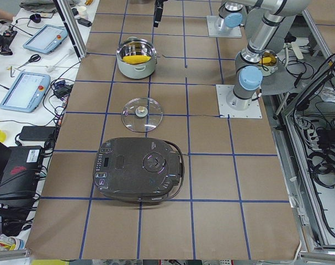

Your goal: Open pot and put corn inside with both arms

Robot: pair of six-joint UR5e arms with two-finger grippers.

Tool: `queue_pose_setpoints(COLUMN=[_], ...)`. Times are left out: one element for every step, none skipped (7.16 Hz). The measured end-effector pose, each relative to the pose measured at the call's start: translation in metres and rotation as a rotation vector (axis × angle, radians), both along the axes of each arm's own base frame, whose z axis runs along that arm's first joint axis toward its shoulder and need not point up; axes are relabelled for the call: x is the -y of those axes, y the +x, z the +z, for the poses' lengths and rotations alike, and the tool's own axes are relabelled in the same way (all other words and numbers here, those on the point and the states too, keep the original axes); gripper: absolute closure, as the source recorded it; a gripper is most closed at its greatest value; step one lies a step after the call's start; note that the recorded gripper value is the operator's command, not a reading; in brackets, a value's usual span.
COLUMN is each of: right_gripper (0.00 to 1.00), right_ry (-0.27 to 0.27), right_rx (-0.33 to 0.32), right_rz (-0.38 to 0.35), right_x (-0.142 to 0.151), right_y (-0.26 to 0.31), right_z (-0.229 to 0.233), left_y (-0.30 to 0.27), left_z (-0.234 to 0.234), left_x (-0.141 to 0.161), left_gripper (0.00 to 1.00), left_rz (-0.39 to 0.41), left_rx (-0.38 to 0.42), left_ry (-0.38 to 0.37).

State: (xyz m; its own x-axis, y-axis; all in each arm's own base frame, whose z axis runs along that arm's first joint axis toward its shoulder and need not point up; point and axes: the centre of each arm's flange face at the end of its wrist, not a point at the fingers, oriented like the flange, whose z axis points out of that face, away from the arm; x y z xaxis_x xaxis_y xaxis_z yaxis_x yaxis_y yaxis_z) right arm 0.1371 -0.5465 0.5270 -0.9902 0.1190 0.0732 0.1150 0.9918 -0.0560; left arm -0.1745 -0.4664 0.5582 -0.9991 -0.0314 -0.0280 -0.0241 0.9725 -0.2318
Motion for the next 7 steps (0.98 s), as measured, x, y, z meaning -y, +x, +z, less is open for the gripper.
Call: queue_pose_setpoints(right_gripper=[0.0,0.0,0.0,0.0,0.0,0.0,0.0], right_ry=[-0.002,-0.005,-0.008,-0.009,-0.01,-0.01,-0.011], right_rx=[-0.002,-0.002,0.002,0.004,0.003,0.005,0.012], right_rz=[0.009,0.013,0.016,0.018,0.022,0.026,0.029], right_x=[-0.0018,-0.0028,-0.0035,-0.0036,-0.0038,-0.0041,-0.0042], right_y=[-0.0003,-0.0003,0.0004,0.0009,0.0008,0.0016,0.0035], right_z=[-0.0001,0.0005,0.0011,0.0012,0.0012,0.001,0.0006], left_y=[0.0,0.0,-0.0001,-0.0002,-0.0003,-0.0003,-0.0003], left_z=[0.0001,0.0002,0.0003,0.0003,0.0006,0.0009,0.001], left_x=[0.0,0.0,-0.0002,-0.0005,-0.0009,-0.0011,-0.0013], left_gripper=[0.0,0.0,0.0,0.0,0.0,0.0,0.0], left_rz=[0.0,0.0,0.0,-0.001,-0.001,-0.001,-0.001], left_rx=[0.0,0.0,-0.001,-0.001,-0.001,-0.002,-0.001], left_ry=[0.0,0.0,-0.001,-0.001,-0.001,-0.002,-0.002])
